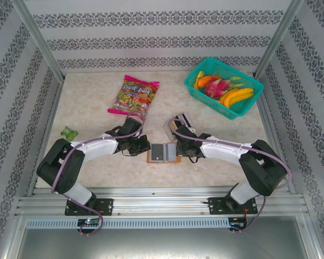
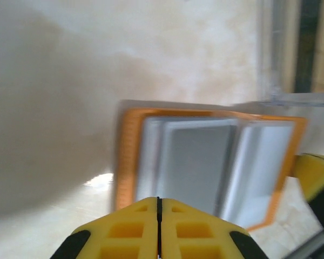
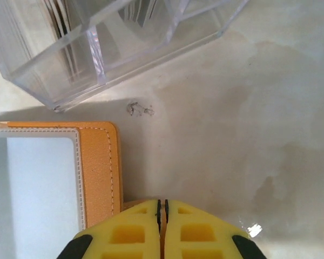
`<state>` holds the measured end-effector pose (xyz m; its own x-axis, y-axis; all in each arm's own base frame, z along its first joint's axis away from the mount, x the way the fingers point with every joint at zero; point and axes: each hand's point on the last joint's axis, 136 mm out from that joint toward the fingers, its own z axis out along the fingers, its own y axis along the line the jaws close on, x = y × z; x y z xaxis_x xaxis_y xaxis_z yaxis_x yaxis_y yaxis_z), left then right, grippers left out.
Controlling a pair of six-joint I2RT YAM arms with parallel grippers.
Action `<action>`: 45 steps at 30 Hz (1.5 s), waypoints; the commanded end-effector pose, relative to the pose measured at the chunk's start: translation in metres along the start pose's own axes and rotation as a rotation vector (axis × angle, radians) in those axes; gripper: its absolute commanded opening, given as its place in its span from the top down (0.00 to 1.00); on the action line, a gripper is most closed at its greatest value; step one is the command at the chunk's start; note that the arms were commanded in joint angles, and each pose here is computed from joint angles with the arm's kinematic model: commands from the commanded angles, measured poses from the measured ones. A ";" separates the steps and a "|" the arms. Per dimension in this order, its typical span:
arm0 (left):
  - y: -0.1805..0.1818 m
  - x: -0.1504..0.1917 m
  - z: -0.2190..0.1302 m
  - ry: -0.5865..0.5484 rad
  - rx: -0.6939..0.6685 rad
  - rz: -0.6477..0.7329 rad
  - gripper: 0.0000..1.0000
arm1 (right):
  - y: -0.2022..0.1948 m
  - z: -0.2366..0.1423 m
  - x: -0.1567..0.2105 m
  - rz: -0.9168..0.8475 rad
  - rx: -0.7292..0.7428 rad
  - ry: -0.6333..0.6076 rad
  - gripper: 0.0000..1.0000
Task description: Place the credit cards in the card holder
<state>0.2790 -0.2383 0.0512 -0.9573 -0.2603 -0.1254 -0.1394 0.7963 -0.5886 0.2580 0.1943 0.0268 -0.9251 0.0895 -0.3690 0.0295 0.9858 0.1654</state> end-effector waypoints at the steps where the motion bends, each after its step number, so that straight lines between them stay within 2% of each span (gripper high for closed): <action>1: -0.040 0.001 -0.016 0.016 0.119 0.064 0.88 | 0.021 -0.005 -0.004 0.028 -0.135 -0.011 0.97; 4: -0.050 0.002 -0.019 0.029 0.141 0.075 0.85 | 0.024 -0.005 -0.005 0.045 -0.161 -0.006 0.96; 6: -0.044 0.001 -0.023 -0.001 0.104 0.069 0.76 | 0.018 -0.004 -0.005 0.050 -0.129 -0.005 0.96; 7: -0.036 -0.002 -0.027 -0.035 0.064 0.055 0.66 | 0.013 -0.004 -0.006 0.049 -0.105 -0.005 0.97; 10: 0.006 -0.006 -0.033 -0.085 -0.121 -0.022 0.53 | 0.005 -0.006 -0.007 0.041 -0.063 -0.012 0.97; 13: 0.023 -0.004 -0.024 -0.060 -0.153 -0.068 0.49 | 0.005 -0.005 -0.007 0.029 -0.055 -0.006 0.97; 22: 0.030 -0.002 0.004 -0.015 -0.150 -0.071 0.49 | 0.002 0.003 0.001 0.037 -0.046 0.018 0.97; 32: 0.020 0.004 0.020 0.034 -0.057 -0.064 0.51 | 0.001 0.006 0.002 0.031 -0.038 0.030 0.98; 41: -0.006 0.003 0.014 0.038 0.048 -0.022 0.65 | 0.005 0.007 0.004 0.024 -0.042 0.039 0.98; 45: -0.019 0.001 0.008 0.032 0.100 -0.011 0.69 | 0.005 0.006 0.003 0.025 -0.041 0.036 0.98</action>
<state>0.2783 -0.2369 0.0317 -0.9572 -0.2806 -0.0713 -0.1922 0.8001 -0.5682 0.2554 0.1972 0.0211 -0.9353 0.1070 -0.3374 0.0348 0.9764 0.2132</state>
